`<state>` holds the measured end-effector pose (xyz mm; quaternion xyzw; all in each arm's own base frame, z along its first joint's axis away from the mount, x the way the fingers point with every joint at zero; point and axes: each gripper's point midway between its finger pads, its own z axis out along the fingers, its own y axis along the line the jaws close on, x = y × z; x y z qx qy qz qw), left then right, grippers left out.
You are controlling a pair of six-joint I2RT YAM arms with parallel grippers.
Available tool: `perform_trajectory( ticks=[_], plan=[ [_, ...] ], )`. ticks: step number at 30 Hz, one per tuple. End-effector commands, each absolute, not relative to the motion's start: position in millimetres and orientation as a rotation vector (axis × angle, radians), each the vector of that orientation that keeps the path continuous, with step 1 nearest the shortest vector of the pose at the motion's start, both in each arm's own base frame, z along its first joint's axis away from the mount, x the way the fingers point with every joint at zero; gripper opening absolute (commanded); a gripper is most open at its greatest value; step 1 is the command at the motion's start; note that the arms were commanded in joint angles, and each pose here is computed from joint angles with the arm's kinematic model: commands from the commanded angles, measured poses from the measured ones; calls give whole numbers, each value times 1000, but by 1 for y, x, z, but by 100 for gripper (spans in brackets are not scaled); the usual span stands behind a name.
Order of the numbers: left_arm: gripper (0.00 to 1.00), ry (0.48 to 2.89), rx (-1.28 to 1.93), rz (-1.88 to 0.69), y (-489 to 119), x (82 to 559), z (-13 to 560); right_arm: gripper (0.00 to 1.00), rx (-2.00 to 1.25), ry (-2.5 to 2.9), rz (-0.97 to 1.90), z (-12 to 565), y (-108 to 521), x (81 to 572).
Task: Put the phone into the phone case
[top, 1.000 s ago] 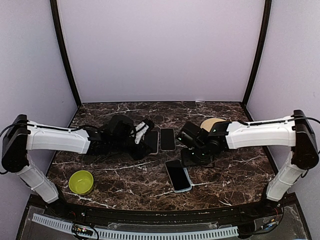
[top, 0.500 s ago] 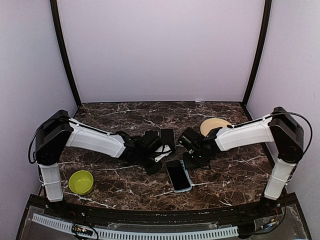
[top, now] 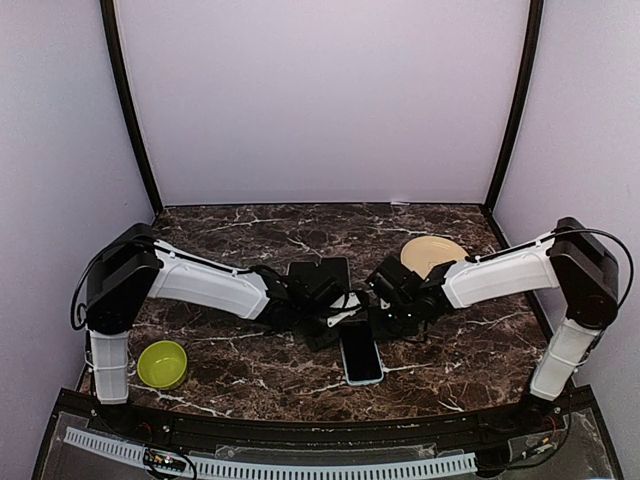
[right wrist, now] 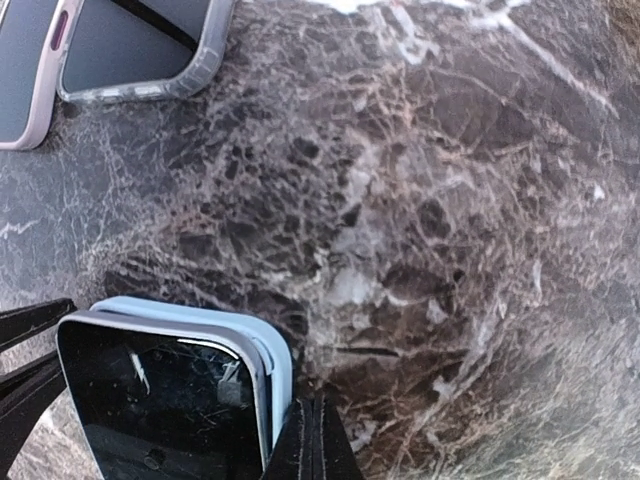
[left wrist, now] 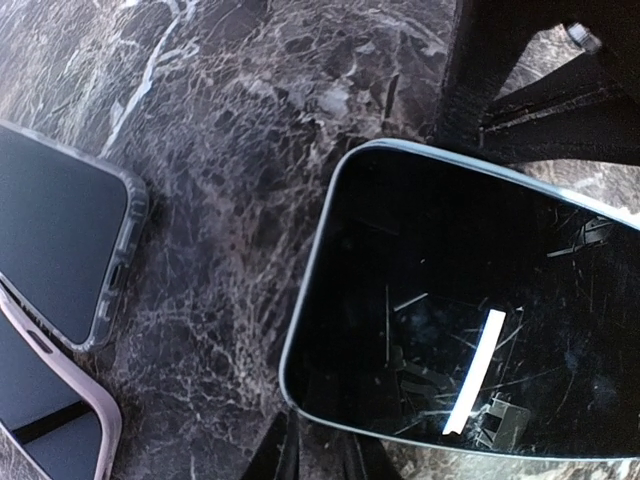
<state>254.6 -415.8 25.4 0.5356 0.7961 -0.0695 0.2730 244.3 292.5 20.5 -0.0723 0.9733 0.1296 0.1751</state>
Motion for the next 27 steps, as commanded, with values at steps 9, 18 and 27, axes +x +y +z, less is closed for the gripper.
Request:
perform_trajectory(
  ticks=[9, 18, 27],
  plan=[
    [29, 2153, 1457, -89, -401, 249, 40, 24, -195, 2683, 96, 69, 256, 260],
    [61, 2284, 1054, -285, -334, 292, 104, 20, -385, 2622, 218, 90, 329, 208],
    [74, 2242, 917, -328, -296, 308, 128, 20, -436, 2705, 75, 61, 361, 180]
  ],
)
